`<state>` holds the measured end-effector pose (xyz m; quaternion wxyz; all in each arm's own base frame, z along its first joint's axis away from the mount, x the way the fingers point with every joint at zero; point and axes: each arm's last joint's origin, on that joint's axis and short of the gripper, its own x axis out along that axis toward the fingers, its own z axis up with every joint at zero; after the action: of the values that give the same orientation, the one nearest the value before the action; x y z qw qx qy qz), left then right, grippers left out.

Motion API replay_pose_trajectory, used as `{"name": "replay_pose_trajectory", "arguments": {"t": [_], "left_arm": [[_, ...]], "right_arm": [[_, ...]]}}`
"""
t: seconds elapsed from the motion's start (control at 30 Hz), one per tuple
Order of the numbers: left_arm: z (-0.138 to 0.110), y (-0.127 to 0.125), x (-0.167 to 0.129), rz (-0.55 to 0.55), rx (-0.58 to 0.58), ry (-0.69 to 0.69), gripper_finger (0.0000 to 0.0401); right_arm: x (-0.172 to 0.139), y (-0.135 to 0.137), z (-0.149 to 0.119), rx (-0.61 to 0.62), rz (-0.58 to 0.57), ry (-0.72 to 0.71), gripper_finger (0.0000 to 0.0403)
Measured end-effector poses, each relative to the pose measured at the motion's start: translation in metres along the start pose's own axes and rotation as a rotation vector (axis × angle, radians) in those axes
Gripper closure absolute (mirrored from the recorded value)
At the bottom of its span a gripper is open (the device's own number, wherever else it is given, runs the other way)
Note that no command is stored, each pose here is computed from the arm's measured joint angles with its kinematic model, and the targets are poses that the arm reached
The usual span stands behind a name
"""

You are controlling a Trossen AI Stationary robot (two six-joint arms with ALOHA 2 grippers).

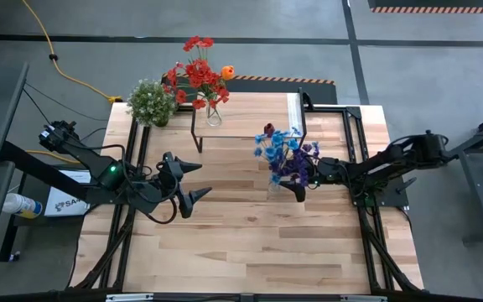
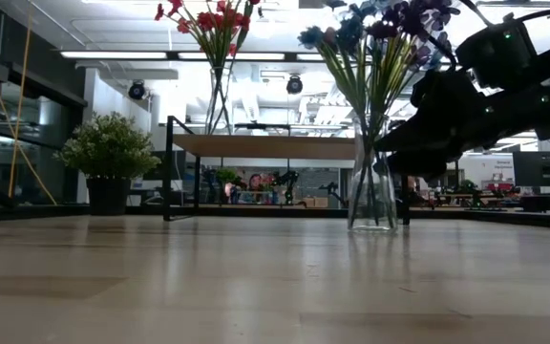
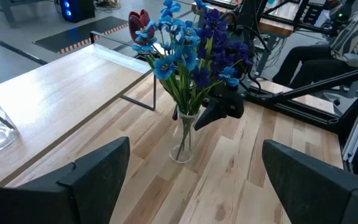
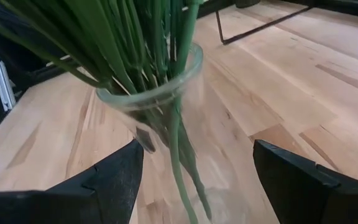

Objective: Pick and place flowers into a vace then onto a shelf
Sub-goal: Put the transparent vase on the shelf

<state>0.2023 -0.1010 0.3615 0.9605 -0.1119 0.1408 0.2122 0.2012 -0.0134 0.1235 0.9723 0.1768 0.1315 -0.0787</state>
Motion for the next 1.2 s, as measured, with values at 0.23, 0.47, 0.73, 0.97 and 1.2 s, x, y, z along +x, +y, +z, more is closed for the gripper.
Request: {"name": "replay_pose_trajectory", "arguments": {"t": [0.23,0.47,0.73,0.97,1.2], "left_arm": [[0.000,0.000,0.000,0.000,0.000,0.000,0.0004],[0.000,0.000,0.000,0.000,0.000,0.000,0.0004],[0.000,0.000,0.000,-0.001,-0.001,0.000,0.0004],[0.000,0.000,0.000,0.000,-0.001,0.000,0.0004],[0.000,0.000,0.000,0.000,0.000,0.000,0.0004]], "right_arm": [[0.002,-0.001,-0.003,-0.001,-0.010,0.007,0.0112],[0.002,-0.002,-0.003,-0.008,-0.029,0.006,0.0112],[0.002,-0.009,-0.001,0.009,-0.041,0.001,0.0111],[0.002,-0.009,-0.001,0.011,-0.029,0.003,0.0111],[0.011,-0.005,0.009,-0.011,-0.027,0.004,0.0111]]}}
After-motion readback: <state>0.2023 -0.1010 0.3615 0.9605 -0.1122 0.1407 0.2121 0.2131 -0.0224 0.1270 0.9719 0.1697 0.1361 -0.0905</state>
